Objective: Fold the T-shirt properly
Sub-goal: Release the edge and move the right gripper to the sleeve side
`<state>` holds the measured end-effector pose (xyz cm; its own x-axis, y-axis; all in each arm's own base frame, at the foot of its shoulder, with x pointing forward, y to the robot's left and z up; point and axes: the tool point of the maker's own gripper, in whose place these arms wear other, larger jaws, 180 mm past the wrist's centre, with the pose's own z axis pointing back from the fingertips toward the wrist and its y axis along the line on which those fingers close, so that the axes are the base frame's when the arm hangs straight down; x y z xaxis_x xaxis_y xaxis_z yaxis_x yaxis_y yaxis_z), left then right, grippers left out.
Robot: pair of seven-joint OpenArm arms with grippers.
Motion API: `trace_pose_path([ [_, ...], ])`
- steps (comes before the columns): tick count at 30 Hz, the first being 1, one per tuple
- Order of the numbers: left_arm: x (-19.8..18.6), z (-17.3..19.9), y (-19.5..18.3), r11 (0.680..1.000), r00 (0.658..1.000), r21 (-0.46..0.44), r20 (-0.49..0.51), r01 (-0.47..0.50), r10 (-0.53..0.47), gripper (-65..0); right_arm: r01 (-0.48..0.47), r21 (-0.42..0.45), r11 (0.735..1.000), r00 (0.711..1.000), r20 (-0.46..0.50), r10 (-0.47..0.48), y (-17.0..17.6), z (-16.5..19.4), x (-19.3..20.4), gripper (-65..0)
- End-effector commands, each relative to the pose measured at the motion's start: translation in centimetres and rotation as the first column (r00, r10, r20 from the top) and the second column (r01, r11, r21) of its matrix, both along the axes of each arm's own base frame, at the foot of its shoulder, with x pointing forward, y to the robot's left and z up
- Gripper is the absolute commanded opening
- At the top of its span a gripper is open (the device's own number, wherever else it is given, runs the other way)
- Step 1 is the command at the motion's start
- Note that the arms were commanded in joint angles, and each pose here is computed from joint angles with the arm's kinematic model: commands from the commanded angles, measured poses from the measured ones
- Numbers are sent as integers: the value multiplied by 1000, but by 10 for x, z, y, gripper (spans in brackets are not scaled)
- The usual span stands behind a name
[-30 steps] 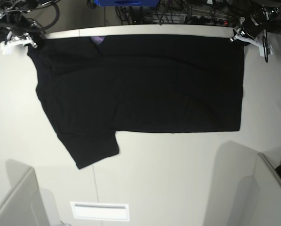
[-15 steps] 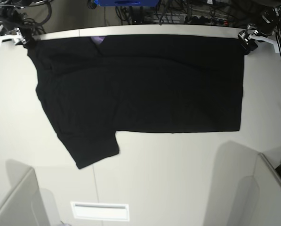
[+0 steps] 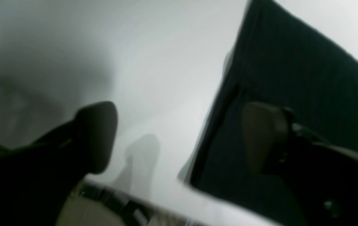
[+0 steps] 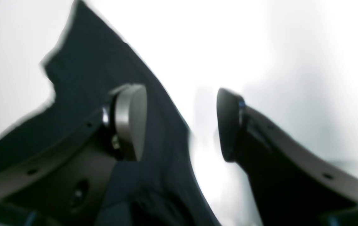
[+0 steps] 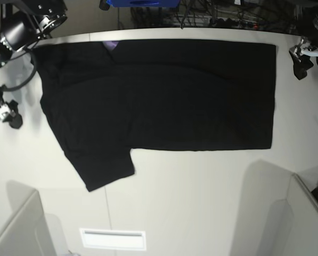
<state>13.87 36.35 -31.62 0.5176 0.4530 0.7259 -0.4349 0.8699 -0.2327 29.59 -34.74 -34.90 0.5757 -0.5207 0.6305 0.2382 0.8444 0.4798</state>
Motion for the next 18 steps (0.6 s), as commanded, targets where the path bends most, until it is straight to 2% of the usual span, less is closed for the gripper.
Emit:
trace_pose_path([
  [1,10,14,3,1000,999,25,47,15,-16,-137,14,-11,1000,999,40,-13,-11,14,18,-315],
  [4,16,21,7,998,998,49,55,31,-34,-344,3,49,999,1000,29,-5,3,1,56,-315],
  [7,18,22,7,998,997,49,61,34,-37,-558,-43,72,996,999,25,41,24,-11,82,-315],
  [8,22,23,6,998,997,48,70,36,-40,-619,-58,74,996,998,27,57,31,-13,89,-315],
  [9,24,23,6,998,996,48,75,36,-40,-650,-70,77,995,997,30,67,37,-15,95,-315],
  [13,31,20,-2,997,995,36,73,64,-66,-650,-42,109,993,999,-18,44,56,-32,115,-312],
  [18,43,9,-26,989,988,3,56,146,-146,-650,-66,79,995,998,-5,67,73,-36,139,-309],
])
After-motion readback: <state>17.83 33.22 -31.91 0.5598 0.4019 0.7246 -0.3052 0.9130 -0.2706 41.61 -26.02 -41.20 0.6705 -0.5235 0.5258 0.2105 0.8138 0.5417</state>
